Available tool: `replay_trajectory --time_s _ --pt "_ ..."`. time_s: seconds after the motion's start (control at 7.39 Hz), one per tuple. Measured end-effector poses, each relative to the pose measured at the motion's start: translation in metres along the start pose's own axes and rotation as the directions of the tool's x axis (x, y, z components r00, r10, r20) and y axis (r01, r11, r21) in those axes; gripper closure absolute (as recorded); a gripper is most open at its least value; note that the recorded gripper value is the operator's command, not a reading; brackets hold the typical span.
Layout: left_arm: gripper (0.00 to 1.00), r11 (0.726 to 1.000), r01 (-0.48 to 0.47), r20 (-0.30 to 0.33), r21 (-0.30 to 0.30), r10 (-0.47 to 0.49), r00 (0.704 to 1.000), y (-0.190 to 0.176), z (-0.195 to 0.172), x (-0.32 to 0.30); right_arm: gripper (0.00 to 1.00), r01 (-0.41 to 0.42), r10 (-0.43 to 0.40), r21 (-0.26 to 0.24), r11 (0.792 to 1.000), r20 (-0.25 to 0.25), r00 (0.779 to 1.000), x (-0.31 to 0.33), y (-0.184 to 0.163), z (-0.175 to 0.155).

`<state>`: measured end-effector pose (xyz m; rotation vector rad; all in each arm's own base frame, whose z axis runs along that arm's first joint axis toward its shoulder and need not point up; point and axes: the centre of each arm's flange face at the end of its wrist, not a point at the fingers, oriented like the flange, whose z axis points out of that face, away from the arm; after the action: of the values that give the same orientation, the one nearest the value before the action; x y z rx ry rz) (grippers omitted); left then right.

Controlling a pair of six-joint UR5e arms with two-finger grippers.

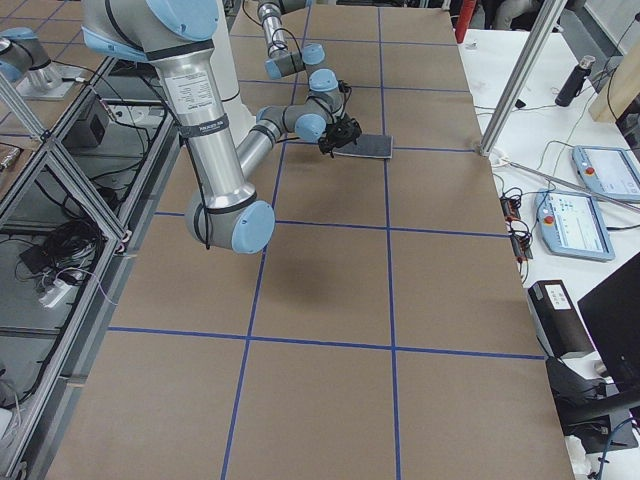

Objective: Fold towel twice with both arms
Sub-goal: 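Move the left gripper to the towel's near end while the right gripper hovers beside it, then grasp the towel's near end with the left gripper and lift it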

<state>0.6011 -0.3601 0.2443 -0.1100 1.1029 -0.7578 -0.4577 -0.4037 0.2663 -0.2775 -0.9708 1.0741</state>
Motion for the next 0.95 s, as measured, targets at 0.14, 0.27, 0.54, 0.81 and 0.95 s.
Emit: replay_trajectory --time_s 0.14,0.27,0.54,0.81,0.95 --pt "1.0 1.0 0.002 -0.006 -0.002 -0.002 1.0 0.001 -0.003 0.003 0.0 0.0 0.0 0.0 1.0 0.0 1.0 0.0 0.0 0.0" --pt "1.0 1.0 0.004 -0.013 -0.005 -0.004 1.0 0.002 -0.006 0.006 0.0 0.0 0.0 0.0 1.0 0.0 1.0 0.0 0.0 0.0" --pt "1.0 1.0 0.016 -0.031 -0.016 -0.016 0.999 0.007 -0.014 0.013 0.0 0.0 0.0 -0.001 1.0 0.0 1.0 0.0 0.0 0.0" --pt "1.0 0.998 0.061 -0.071 -0.022 -0.062 0.996 0.018 -0.03 0.018 0.0 0.0 0.0 -0.002 1.0 0.0 1.0 0.0 0.0 -0.001" --pt "1.0 0.997 0.065 -0.09 -0.028 -0.067 0.994 0.03 -0.039 0.013 0.0 0.0 0.0 -0.002 1.0 0.0 1.0 0.0 0.0 -0.001"
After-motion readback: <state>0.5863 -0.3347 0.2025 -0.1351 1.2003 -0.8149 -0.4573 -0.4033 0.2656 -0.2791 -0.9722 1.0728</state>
